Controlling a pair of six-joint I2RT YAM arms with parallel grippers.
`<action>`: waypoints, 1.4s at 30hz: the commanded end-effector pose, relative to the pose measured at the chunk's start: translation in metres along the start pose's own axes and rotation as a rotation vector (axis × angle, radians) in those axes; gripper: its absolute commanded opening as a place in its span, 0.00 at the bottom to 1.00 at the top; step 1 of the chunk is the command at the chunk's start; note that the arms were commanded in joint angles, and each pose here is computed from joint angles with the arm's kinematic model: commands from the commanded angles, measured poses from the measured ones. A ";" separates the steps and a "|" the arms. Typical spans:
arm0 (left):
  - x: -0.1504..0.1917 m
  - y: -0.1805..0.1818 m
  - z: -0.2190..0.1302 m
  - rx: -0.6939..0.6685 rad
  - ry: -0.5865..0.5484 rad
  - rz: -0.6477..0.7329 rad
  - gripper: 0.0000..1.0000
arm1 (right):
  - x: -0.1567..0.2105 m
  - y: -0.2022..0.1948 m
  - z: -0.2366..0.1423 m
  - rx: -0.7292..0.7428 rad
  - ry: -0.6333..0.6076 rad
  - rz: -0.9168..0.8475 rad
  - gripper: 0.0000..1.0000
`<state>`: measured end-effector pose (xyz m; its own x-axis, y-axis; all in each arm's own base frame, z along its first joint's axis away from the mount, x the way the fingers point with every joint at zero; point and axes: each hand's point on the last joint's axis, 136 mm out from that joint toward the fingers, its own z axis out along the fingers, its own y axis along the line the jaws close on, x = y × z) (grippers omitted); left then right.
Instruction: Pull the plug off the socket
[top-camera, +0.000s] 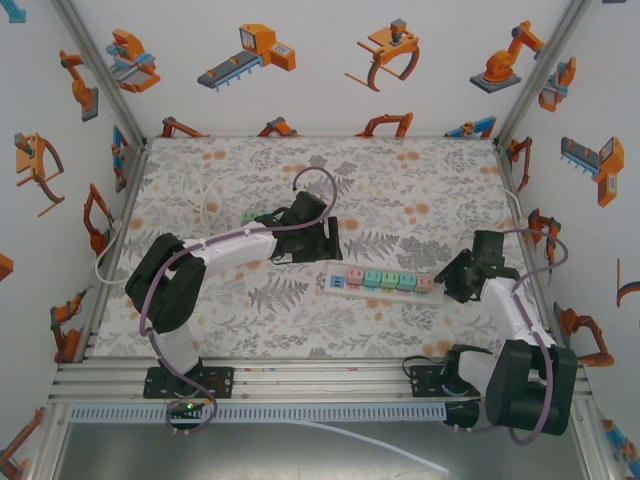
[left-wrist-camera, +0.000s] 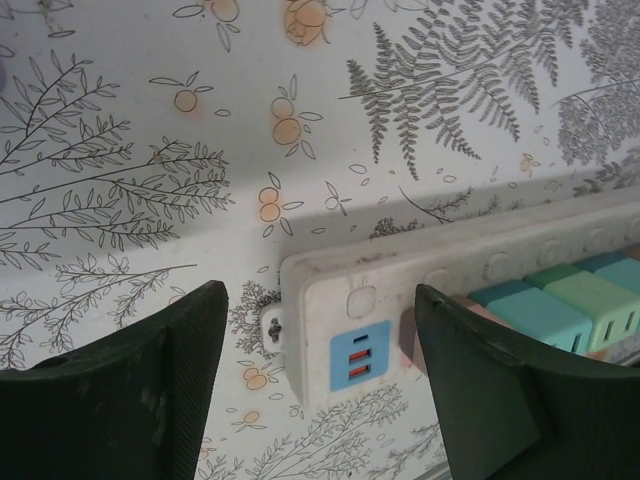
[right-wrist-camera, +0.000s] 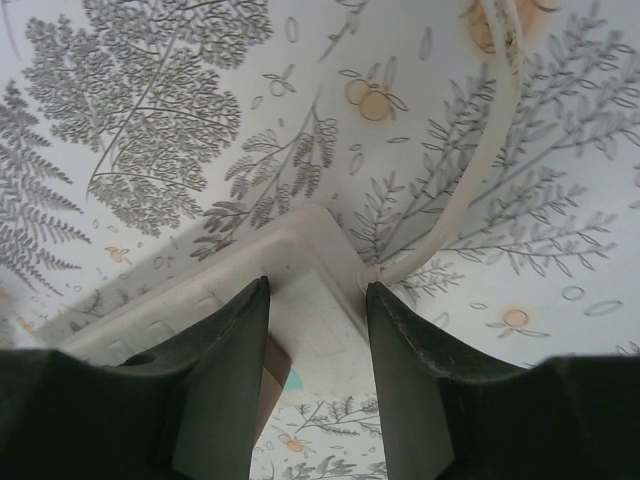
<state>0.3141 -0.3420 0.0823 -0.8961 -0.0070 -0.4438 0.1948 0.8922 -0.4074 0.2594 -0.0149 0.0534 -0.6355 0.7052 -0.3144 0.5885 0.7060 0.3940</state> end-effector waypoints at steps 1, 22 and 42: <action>0.010 0.015 0.007 -0.085 0.044 -0.036 0.69 | 0.026 -0.002 0.013 -0.034 0.107 -0.017 0.42; 0.086 0.051 -0.046 -0.084 0.164 -0.206 0.61 | 0.082 0.001 -0.003 -0.051 0.095 0.168 0.42; 0.102 0.115 -0.094 -0.293 0.040 -0.289 0.55 | 0.122 0.031 -0.006 -0.116 0.135 0.148 0.38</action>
<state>0.2116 -0.2126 0.0746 -0.9216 -0.2371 -0.3073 -0.1316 0.9357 -0.3274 0.2016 0.0885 0.0416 -0.6111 0.7782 -0.1447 0.5998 0.5745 0.5569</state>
